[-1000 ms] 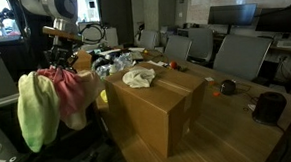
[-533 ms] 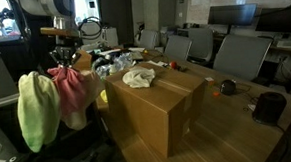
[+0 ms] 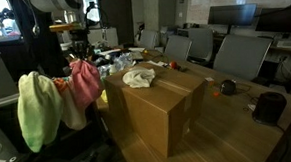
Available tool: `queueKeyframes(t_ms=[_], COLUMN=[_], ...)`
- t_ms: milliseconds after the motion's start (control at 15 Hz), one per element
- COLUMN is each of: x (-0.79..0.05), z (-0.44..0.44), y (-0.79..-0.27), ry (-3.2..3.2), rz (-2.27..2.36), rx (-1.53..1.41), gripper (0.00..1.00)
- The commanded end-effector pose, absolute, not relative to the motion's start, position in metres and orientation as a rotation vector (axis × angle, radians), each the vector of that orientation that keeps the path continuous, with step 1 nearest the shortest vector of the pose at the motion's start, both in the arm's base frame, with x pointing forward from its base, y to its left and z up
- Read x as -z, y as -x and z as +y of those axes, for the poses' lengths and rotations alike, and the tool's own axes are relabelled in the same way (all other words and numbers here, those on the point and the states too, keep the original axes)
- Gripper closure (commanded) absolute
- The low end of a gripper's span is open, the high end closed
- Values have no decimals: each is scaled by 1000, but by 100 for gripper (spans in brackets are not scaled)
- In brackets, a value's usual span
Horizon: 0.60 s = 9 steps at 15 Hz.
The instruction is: Pick the clothes on the back rest of the chair and put them on the box
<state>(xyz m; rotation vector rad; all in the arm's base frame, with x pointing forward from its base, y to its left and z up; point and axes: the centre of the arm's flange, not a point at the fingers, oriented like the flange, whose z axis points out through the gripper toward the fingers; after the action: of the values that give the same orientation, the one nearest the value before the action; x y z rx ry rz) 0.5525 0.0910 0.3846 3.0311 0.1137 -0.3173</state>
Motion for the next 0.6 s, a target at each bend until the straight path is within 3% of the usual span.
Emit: queueKeyframes(t_ms=[0,533], x=[-405,-435], z=[53,-71], y=[-569,-582], ry=[-2989,-2884], rz=[-175,-847], rx=[236,161], gripper=[97,97])
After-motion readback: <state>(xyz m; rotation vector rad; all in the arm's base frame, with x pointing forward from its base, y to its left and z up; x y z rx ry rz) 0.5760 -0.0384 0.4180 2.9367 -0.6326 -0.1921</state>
